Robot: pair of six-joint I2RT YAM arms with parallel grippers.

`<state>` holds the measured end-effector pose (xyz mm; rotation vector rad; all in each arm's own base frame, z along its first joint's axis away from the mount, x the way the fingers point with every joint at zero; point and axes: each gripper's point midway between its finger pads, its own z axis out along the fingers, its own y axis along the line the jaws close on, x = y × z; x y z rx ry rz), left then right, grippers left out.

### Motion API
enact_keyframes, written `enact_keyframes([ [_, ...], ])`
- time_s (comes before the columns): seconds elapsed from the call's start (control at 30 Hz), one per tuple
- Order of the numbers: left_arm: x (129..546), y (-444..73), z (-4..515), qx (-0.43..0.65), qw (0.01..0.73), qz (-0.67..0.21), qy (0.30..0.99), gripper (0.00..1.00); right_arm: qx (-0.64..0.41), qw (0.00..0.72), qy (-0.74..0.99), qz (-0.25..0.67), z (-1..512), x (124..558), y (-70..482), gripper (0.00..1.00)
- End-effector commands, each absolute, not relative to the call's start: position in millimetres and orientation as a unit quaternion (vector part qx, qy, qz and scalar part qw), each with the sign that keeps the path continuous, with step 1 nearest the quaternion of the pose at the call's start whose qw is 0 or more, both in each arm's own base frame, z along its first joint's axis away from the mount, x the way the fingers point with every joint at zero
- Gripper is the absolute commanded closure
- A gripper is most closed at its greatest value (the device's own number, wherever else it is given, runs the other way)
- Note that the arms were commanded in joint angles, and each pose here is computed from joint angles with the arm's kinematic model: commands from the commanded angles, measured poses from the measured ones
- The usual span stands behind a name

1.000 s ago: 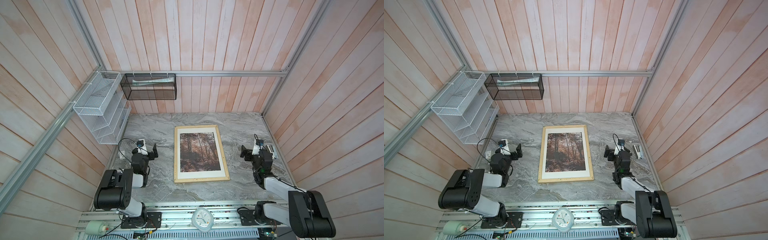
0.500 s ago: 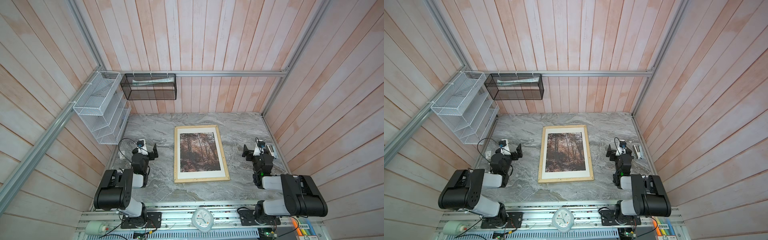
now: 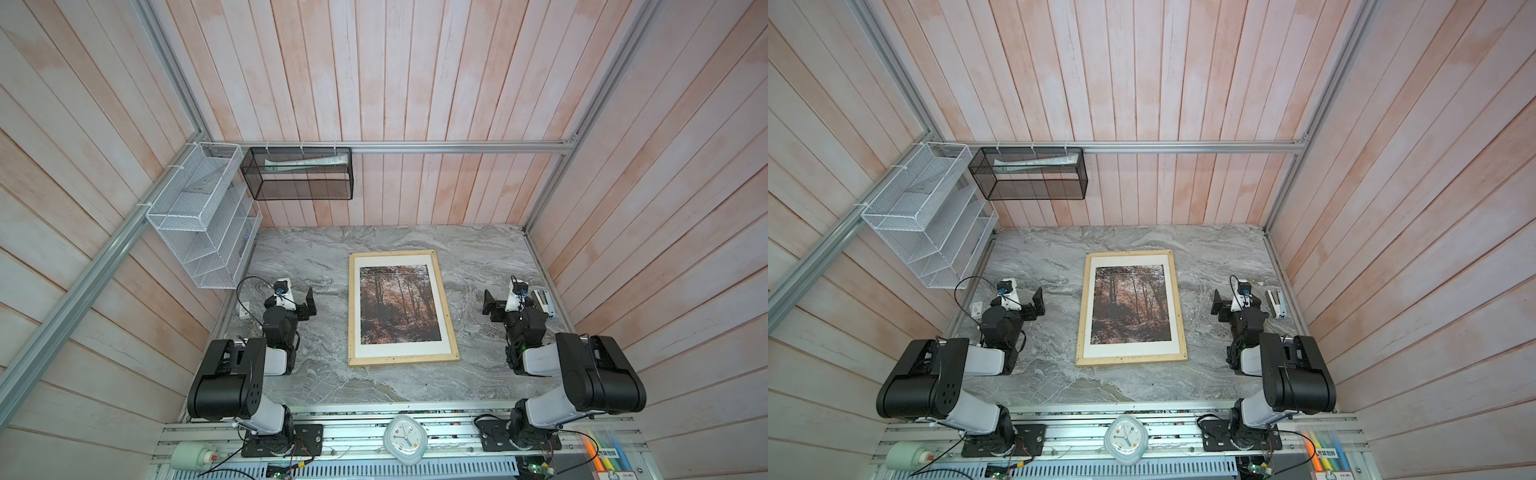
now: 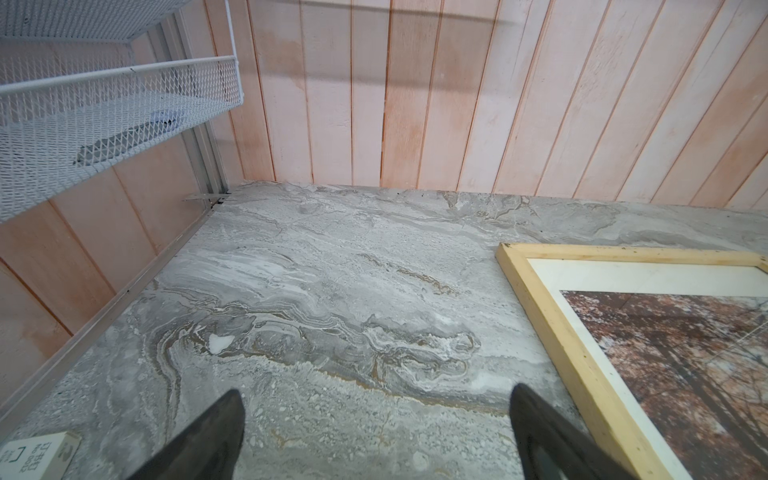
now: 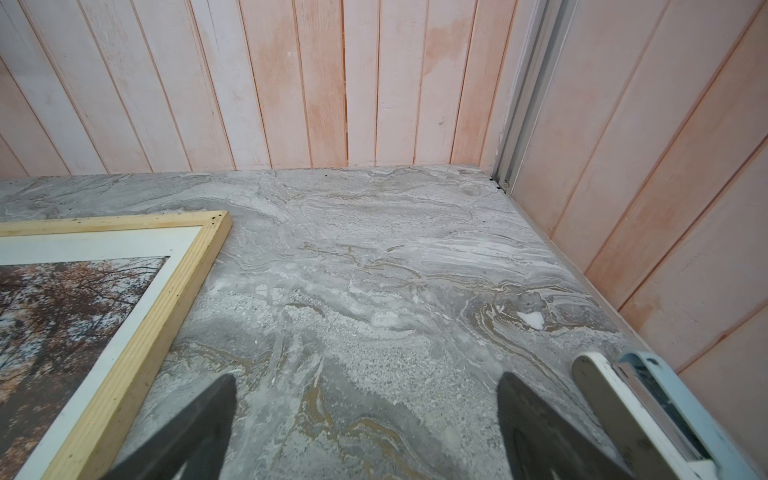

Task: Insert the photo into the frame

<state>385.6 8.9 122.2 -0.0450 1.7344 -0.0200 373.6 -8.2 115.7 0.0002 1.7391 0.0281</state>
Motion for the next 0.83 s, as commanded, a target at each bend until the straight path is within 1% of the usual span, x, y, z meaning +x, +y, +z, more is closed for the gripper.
enact_keyframes([
  [0.0, 389.4, 8.2, 126.7, -0.014, 0.652, -0.002, 0.758, 0.00, -0.003, 0.653, 0.757, 0.016, 124.2, 377.3, -7.9, 0.02],
  [0.8, 389.5, 6.9, 127.8, -0.014, 0.653, 0.003, 0.757, 0.00, -0.003, 0.653, 0.757, 0.016, 124.6, 377.4, -7.8, 0.02],
])
